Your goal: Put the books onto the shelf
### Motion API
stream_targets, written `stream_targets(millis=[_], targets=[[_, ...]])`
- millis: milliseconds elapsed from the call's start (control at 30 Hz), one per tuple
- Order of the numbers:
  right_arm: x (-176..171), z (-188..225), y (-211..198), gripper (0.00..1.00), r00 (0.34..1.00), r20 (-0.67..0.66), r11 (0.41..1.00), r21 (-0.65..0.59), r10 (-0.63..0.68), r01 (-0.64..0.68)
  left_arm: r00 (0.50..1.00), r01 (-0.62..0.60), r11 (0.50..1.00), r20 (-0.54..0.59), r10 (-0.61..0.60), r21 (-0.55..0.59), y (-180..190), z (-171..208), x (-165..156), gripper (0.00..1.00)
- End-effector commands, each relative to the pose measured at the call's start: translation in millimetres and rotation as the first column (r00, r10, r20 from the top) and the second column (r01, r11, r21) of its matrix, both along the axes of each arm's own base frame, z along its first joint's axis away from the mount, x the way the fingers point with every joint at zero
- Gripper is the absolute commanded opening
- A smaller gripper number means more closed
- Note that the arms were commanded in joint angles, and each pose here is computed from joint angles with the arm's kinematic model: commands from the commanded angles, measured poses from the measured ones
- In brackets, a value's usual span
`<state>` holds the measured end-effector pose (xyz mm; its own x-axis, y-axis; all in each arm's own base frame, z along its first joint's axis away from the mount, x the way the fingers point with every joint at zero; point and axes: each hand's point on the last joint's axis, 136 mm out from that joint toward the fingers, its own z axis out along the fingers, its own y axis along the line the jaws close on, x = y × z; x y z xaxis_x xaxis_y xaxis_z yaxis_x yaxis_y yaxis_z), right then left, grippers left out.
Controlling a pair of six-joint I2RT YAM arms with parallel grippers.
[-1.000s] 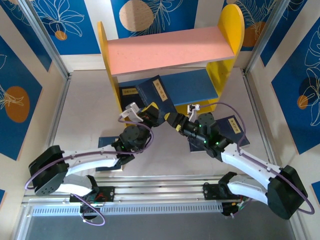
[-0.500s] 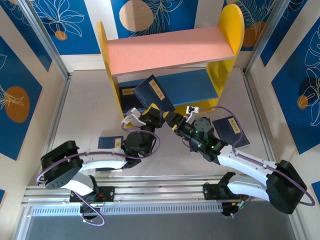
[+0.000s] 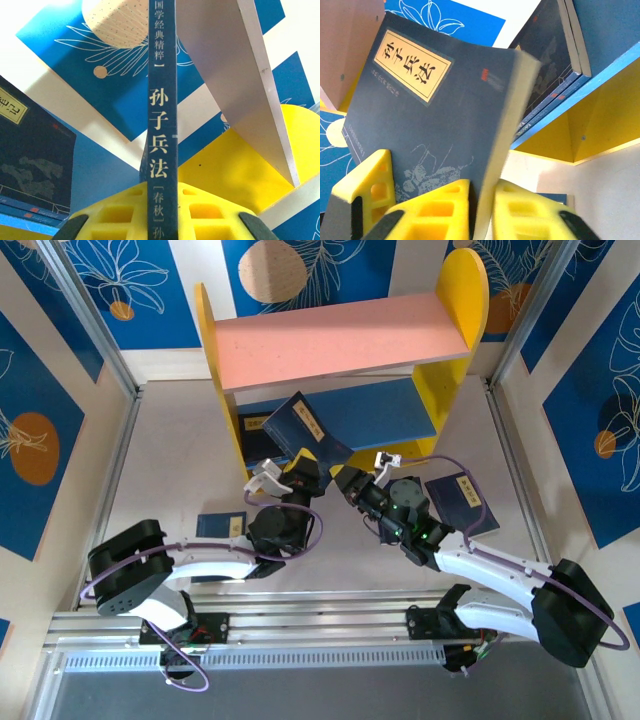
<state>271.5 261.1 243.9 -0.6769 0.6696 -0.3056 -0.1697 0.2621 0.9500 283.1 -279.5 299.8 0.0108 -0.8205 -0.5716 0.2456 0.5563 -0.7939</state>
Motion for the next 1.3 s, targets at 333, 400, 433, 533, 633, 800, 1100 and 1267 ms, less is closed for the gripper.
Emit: stream_targets(millis=[333,400,433,533,633,800,1100,1267], targets=[[6.9,6.5,-23.0,0.06,0.998,0.056,0.999,-0.025,-0.037,0.039,0.996,0.085,0.996,0.022,-0.085,-0.011,-9.8,26.7,-11.9,0.43],[8.6,7.8,-27.8,0.06,0.997,0.062,0.999,-0.028,-0.039,0.041,0.996,0.094,0.995,-0.013,-0.094,0.037,-9.7,24.9,-9.1,0.49],[10.1,7.8,-31.0,0.05,0.997,0.064,0.999,-0.035,-0.04,0.042,0.992,0.116,0.991,-0.047,-0.113,0.065,-11.2,22.9,-5.9,0.51],[12.1,10.6,-39.3,0.05,0.996,0.075,0.998,-0.044,-0.038,0.042,0.965,0.204,0.97,-0.195,-0.175,0.136,-14.4,12.6,8.4,0.54],[15.6,11.9,-50.9,0.04,0.996,0.083,0.997,-0.057,-0.042,0.047,0.93,0.287,0.936,-0.294,-0.222,0.202,-14.5,4.7,17.6,0.54],[19.1,16.9,-68.7,0.03,0.995,0.096,0.996,-0.086,-0.016,0.024,0.872,0.389,0.887,-0.41,-0.269,0.246,0.5,-6.4,21.9,0.56],[20.0,18.5,-94.5,0.02,0.994,0.092,0.987,-0.155,0.065,-0.05,0.773,0.531,0.793,-0.555,-0.308,0.299,39.8,-18.9,3.8,0.61],[16.7,21.5,-108.7,0.01,0.992,0.09,0.984,-0.162,0.092,-0.076,0.695,0.609,0.755,-0.621,-0.362,0.243,48.1,-39.8,-4.8,0.62]])
